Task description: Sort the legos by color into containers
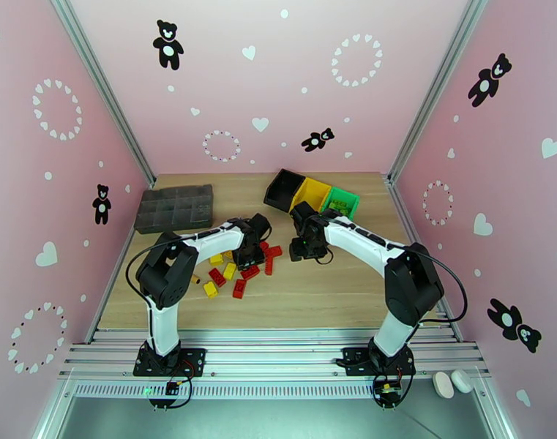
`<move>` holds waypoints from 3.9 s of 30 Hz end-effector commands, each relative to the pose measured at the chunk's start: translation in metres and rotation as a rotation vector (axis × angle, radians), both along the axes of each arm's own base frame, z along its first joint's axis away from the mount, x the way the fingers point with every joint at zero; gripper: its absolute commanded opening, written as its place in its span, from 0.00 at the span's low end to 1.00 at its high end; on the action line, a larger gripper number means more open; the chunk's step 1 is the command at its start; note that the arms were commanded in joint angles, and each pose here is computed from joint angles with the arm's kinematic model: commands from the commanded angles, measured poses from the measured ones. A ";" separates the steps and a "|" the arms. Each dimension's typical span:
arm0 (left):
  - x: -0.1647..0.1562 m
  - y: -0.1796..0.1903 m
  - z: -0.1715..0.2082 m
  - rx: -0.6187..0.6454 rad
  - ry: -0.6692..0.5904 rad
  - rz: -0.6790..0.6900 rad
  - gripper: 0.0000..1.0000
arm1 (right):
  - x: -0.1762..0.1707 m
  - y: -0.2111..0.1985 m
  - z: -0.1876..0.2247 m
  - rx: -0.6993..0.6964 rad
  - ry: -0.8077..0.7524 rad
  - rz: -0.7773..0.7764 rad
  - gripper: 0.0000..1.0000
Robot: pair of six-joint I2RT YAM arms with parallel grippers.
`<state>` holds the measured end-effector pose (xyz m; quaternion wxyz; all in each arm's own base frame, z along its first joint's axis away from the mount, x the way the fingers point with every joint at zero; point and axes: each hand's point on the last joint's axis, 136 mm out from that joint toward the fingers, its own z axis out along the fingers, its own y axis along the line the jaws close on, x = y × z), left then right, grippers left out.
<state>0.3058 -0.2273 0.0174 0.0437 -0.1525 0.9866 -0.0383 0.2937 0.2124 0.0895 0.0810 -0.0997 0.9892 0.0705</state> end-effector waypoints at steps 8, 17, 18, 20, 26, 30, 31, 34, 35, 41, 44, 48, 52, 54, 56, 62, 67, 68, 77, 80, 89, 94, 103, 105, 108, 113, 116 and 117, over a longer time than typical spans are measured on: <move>0.004 -0.013 0.018 -0.066 -0.069 -0.090 0.26 | 0.002 0.005 0.020 0.056 -0.027 -0.018 0.60; -0.002 -0.048 0.084 -0.245 -0.280 -0.350 0.22 | 0.012 0.015 0.047 0.323 0.037 -0.126 0.78; -0.004 -0.052 0.093 -0.264 -0.308 -0.379 0.20 | 0.014 0.015 0.050 0.356 0.044 -0.137 0.78; -0.006 -0.057 0.113 -0.265 -0.379 -0.448 0.19 | 0.018 0.016 0.061 0.429 0.055 -0.158 0.79; -0.014 -0.069 0.157 -0.283 -0.571 -0.625 0.18 | 0.021 0.021 0.094 0.582 0.052 -0.166 0.80; -0.022 -0.069 0.171 -0.231 -0.703 -0.737 0.17 | 0.017 0.026 0.113 0.645 0.039 -0.154 0.79; -0.024 -0.068 0.173 -0.229 -0.717 -0.755 0.17 | 0.015 0.026 0.116 0.655 0.038 -0.154 0.79; -0.027 -0.068 0.175 -0.225 -0.727 -0.794 0.16 | 0.010 0.029 0.123 0.694 0.040 -0.148 0.78; -0.028 -0.069 0.175 -0.224 -0.726 -0.808 0.16 | 0.009 0.031 0.126 0.716 0.041 -0.141 0.77; -0.031 -0.075 0.179 -0.233 -0.737 -0.841 0.15 | -0.004 0.047 0.131 0.775 0.093 -0.085 0.70; -0.033 -0.080 0.180 -0.255 -0.730 -0.852 0.15 | -0.006 0.057 0.136 0.807 0.104 -0.069 0.68; -0.034 -0.085 0.182 -0.285 -0.727 -0.853 0.14 | -0.006 0.066 0.134 0.823 0.127 -0.061 0.64; -0.036 -0.089 0.183 -0.315 -0.714 -0.849 0.14 | -0.009 0.077 0.131 0.836 0.150 -0.047 0.61; -0.037 -0.091 0.184 -0.324 -0.714 -0.845 0.14 | -0.010 0.082 0.129 0.843 0.161 -0.044 0.60; -0.037 -0.091 0.186 -0.332 -0.716 -0.839 0.14 | -0.011 0.084 0.126 0.844 0.170 -0.046 0.59; -0.035 -0.095 0.190 -0.353 -0.723 -0.822 0.14 | -0.014 0.088 0.118 0.841 0.196 -0.049 0.53; -0.035 -0.098 0.188 -0.369 -0.715 -0.811 0.14 | -0.018 0.090 0.115 0.843 0.210 -0.045 0.48; -0.034 -0.099 0.188 -0.372 -0.715 -0.809 0.14 | -0.019 0.090 0.115 0.845 0.211 -0.043 0.47; -0.030 -0.102 0.189 -0.373 -0.701 -0.785 0.25 | -0.020 0.090 0.115 0.848 0.214 -0.041 0.28; -0.027 -0.100 0.188 -0.360 -0.690 -0.754 0.62 | -0.013 0.085 0.114 0.836 0.197 -0.069 0.20; -0.024 -0.081 0.197 -0.294 -0.711 -0.698 0.98 | 0.040 0.013 0.086 0.711 0.129 -0.308 0.17; -0.013 -0.043 0.191 -0.218 -0.680 -0.527 0.98 | 0.077 -0.055 0.067 0.514 0.019 -0.450 0.17; -0.014 -0.002 0.132 -0.330 -0.365 -0.149 0.98 | 0.145 -0.126 0.070 0.192 -0.195 -0.559 0.19; -0.015 0.002 0.128 -0.320 -0.353 -0.117 0.98 | 0.158 -0.134 0.072 0.138 -0.223 -0.572 0.19; -0.015 0.012 0.125 -0.287 -0.325 -0.076 0.92 | 0.173 -0.146 0.074 0.063 -0.245 -0.590 0.19; -0.018 0.023 0.115 -0.213 -0.261 -0.080 0.83 | 0.188 -0.157 0.067 -0.003 -0.242 -0.606 0.26; -0.022 0.025 0.103 -0.178 -0.208 -0.094 0.78 | 0.193 -0.159 0.059 -0.010 -0.219 -0.602 0.38; -0.023 0.026 0.100 -0.171 -0.193 -0.095 0.77 | 0.193 -0.158 0.058 -0.005 -0.214 -0.597 0.45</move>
